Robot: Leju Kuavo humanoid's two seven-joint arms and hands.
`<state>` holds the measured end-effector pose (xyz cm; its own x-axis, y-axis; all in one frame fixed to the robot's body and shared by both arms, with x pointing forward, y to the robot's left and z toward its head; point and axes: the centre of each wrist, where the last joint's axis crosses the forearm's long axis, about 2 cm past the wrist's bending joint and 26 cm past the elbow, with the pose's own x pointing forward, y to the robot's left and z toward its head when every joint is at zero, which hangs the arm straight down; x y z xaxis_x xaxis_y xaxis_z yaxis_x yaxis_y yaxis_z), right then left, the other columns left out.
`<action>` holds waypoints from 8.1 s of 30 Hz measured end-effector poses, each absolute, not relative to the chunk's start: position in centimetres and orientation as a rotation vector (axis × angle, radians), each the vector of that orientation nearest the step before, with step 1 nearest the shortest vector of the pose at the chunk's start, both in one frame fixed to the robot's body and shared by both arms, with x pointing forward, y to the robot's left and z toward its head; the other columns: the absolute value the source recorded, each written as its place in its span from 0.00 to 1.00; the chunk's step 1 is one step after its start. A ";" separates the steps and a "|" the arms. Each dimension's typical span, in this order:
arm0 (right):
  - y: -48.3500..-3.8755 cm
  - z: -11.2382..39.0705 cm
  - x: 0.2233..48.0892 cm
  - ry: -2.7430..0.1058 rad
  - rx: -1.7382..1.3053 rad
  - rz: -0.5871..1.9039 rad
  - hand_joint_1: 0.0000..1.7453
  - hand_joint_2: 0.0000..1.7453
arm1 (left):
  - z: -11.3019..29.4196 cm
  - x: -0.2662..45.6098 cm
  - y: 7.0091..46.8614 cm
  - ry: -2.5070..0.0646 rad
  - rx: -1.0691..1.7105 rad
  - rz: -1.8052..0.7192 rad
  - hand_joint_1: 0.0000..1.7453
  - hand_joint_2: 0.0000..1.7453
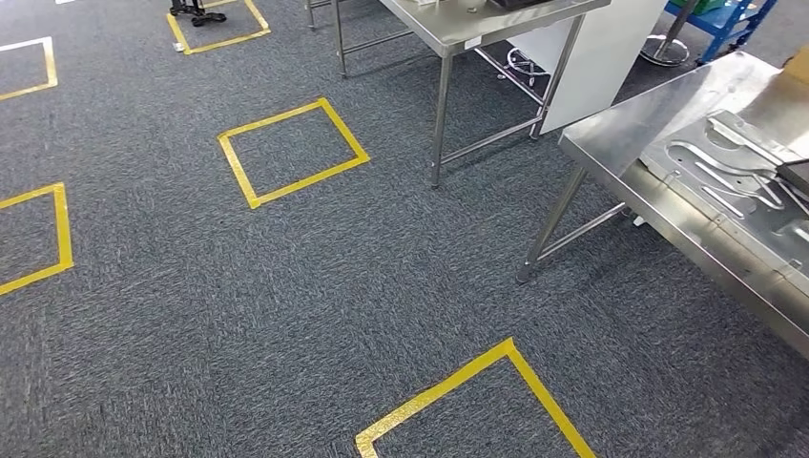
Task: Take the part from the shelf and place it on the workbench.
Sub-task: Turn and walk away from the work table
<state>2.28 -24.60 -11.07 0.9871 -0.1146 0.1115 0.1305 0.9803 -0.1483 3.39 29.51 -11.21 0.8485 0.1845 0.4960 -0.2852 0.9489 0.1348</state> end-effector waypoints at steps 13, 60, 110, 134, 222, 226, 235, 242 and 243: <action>-25.3 -11.1 2.6 -0.152 -0.136 -0.101 0.00 0.00 | -11.2 3.8 29.8 -0.521 0.183 0.251 0.00 0.00; -25.4 -11.1 2.4 -0.084 -0.160 -0.072 0.00 0.00 | -11.2 3.2 29.5 -0.508 0.210 0.232 0.00 0.00; -24.5 -11.1 2.1 -0.089 -0.123 -0.044 0.00 0.00 | -11.2 2.7 31.4 -0.492 0.263 0.194 0.00 0.00; -24.3 -11.1 2.2 -0.100 -0.121 -0.027 0.00 0.00 | -11.2 2.8 31.5 -0.496 0.264 0.188 0.00 0.00; -25.6 -11.2 1.4 -0.073 -0.171 -0.084 0.00 0.00 | -11.3 2.4 29.3 -0.517 0.191 0.204 0.00 0.00; -25.6 -11.2 1.7 -0.082 -0.167 -0.084 0.00 0.00 | -11.3 2.8 29.3 -0.522 0.190 0.203 0.00 0.00; -25.6 -11.2 1.4 -0.075 -0.162 -0.085 0.00 0.00 | -11.4 1.7 29.4 -0.497 0.192 0.202 0.00 0.00; -25.7 -11.2 2.0 -0.063 -0.173 -0.118 0.00 0.00 | -11.3 2.2 29.4 -0.506 0.192 0.203 0.00 0.00; -25.7 -11.2 1.9 -0.060 -0.173 -0.127 0.00 0.00 | -11.3 2.2 29.4 -0.506 0.192 0.204 0.00 0.00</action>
<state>1.91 -25.70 -11.19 0.9902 -0.1208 0.0705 0.1311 0.9771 -0.1674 2.23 29.39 -11.32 0.8553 0.1452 0.4973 -0.2396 0.9620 0.1312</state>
